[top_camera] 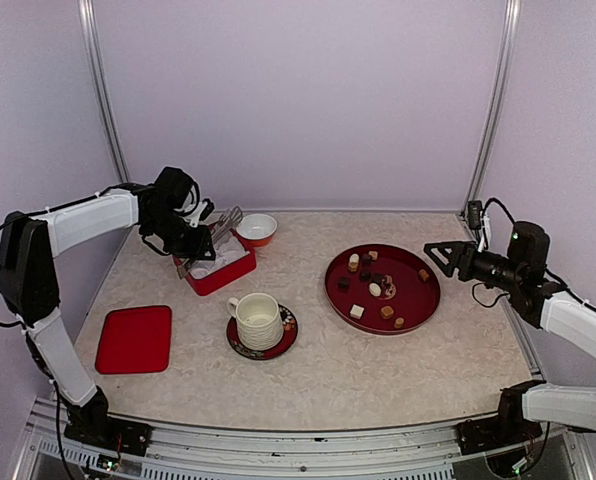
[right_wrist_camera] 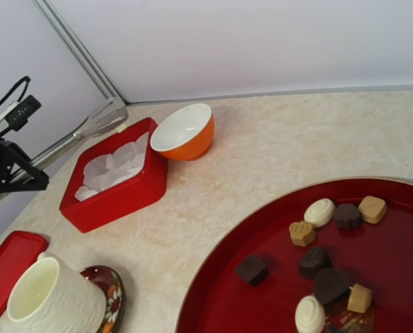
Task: Pack the chocolate
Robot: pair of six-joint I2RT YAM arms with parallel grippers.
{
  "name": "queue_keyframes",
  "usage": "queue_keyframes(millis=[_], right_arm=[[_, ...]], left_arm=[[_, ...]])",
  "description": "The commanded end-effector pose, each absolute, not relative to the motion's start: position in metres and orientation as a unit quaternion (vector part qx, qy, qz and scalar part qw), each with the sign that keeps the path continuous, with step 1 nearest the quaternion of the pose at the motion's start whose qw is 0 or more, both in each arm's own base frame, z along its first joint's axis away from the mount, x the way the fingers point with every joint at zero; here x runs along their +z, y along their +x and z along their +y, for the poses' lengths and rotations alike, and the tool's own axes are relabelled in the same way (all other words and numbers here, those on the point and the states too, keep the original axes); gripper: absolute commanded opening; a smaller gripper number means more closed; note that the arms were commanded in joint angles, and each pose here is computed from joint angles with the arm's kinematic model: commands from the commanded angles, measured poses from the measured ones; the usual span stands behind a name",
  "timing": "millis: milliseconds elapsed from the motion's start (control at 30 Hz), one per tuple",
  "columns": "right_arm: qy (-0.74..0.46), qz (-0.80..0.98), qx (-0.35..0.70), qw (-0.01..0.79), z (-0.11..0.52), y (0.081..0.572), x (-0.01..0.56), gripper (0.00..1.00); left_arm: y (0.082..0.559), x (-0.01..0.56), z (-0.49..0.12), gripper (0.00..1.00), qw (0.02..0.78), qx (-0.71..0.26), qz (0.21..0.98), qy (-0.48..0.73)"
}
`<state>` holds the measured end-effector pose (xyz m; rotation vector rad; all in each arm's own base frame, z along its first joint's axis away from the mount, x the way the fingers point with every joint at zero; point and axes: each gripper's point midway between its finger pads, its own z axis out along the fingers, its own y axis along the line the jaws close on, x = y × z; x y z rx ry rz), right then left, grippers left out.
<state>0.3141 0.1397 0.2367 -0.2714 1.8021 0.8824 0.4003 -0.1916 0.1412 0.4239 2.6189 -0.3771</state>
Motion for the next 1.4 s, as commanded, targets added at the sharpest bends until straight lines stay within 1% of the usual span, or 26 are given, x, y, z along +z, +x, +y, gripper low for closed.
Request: queue_keyframes(millis=[0, 200, 567, 700, 1367], right_arm=[[-0.120, 0.742, 0.370, 0.547, 0.138, 0.319, 0.252, 0.72], [-0.117, 0.743, 0.377, 0.541, 0.139, 0.320, 0.248, 0.72], [-0.116, 0.744, 0.380, 0.537, 0.140, 0.319, 0.245, 0.72], [-0.115, 0.744, 0.375, 0.541, 0.138, 0.317, 0.246, 0.72], [-0.115, 0.748, 0.370, 0.539, 0.137, 0.315, 0.243, 0.72]], left_arm=[[0.397, 0.154, -0.179, 0.31, 0.248, -0.166, 0.945, 0.131], [0.394, 0.144, -0.156, 0.31, 0.234, -0.160, 0.953, 0.104], [0.369, 0.133, -0.178, 0.31, 0.201, -0.203, 0.949, 0.130], [0.366, 0.128, -0.188, 0.31, 0.193, -0.207, 0.949, 0.137], [0.361, 0.101, -0.196, 0.32, 0.161, -0.211, 0.954, 0.140]])
